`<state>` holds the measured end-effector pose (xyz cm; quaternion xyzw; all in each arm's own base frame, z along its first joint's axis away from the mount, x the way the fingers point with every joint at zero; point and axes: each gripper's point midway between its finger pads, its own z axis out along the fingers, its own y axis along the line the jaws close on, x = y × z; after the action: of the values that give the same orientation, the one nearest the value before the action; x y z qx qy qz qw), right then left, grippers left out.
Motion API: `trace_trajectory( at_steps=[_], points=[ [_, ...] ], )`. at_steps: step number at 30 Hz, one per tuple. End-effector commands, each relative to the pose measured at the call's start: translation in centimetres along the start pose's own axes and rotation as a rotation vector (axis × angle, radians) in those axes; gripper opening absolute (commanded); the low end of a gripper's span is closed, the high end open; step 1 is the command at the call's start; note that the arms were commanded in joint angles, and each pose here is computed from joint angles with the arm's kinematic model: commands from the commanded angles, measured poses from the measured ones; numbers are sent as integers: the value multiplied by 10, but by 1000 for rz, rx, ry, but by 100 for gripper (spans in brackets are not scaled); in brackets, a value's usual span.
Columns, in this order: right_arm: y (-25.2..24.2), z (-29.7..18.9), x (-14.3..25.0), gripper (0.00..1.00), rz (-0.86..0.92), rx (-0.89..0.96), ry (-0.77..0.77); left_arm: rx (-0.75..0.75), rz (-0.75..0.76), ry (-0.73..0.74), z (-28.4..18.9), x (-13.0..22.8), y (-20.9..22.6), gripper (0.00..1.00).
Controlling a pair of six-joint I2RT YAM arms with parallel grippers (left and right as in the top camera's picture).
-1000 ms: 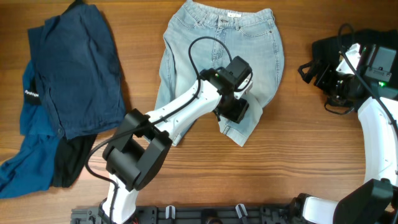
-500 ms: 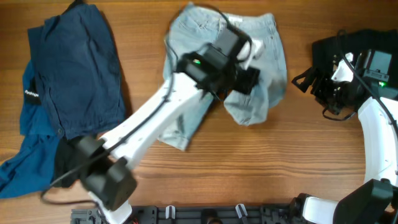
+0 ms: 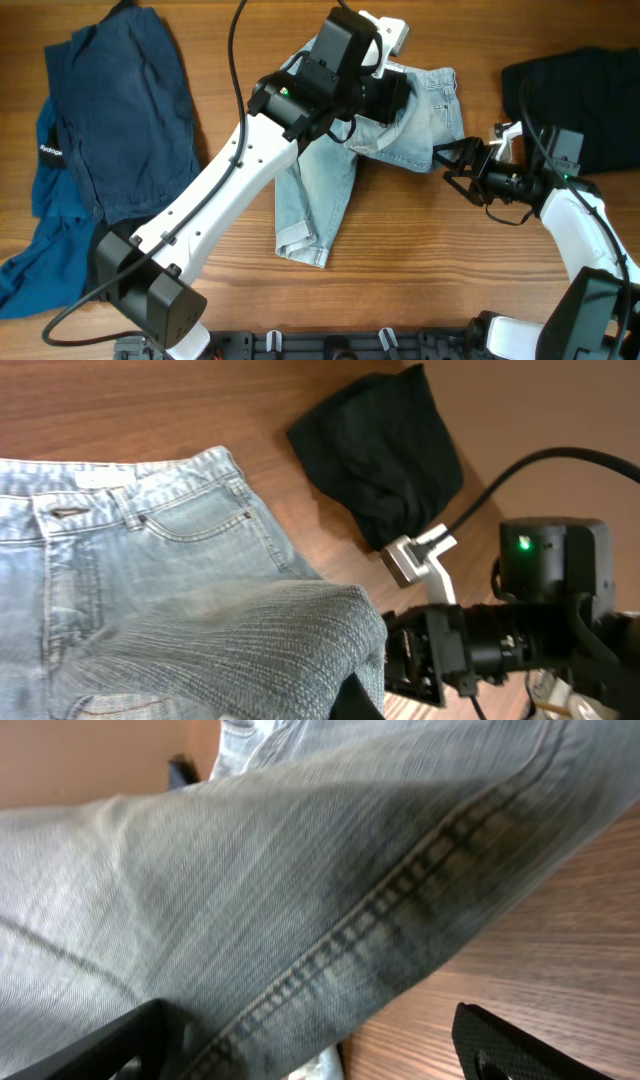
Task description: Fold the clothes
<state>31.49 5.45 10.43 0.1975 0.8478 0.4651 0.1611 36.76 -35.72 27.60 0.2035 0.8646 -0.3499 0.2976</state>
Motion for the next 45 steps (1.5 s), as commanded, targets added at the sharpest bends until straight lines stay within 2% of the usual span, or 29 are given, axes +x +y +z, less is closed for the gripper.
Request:
trace_trajectory(
  at_steps=[1,7,15,16,17,18,19,20,24,28,38,41,45],
  points=[
    [20,-3,5,91,-30,-94,24,-62,-2,-47,-4,-11,10,4],
    [45,-10,10,91,-14,-159,30,-91,-15,-17,11,-3,23,4],
    [59,32,23,89,-56,-84,48,-90,-33,-21,15,-4,24,4],
    [59,37,23,85,-61,-65,39,-90,-33,-21,15,-4,24,4],
    [59,40,22,73,-73,-48,26,-90,-33,-21,15,-4,24,4],
    [56,41,19,38,-77,-32,12,-90,-33,-21,15,-4,24,4],
    [54,40,17,14,-76,-18,0,-91,-34,-19,15,-4,24,4],
    [51,40,15,5,-74,-1,-13,-92,-34,-18,15,-3,25,4],
    [34,33,7,4,-70,55,-46,-112,-43,-13,14,-2,31,4],
    [6,16,0,4,-100,135,-69,-198,-92,49,6,12,59,4],
    [-88,-44,44,4,81,696,41,-396,-270,311,-35,76,122,5],
    [-95,-52,52,4,120,757,54,-416,-296,353,-43,86,127,7],
    [-92,-60,71,4,152,775,110,-400,-308,440,-50,105,121,16]
  ],
)
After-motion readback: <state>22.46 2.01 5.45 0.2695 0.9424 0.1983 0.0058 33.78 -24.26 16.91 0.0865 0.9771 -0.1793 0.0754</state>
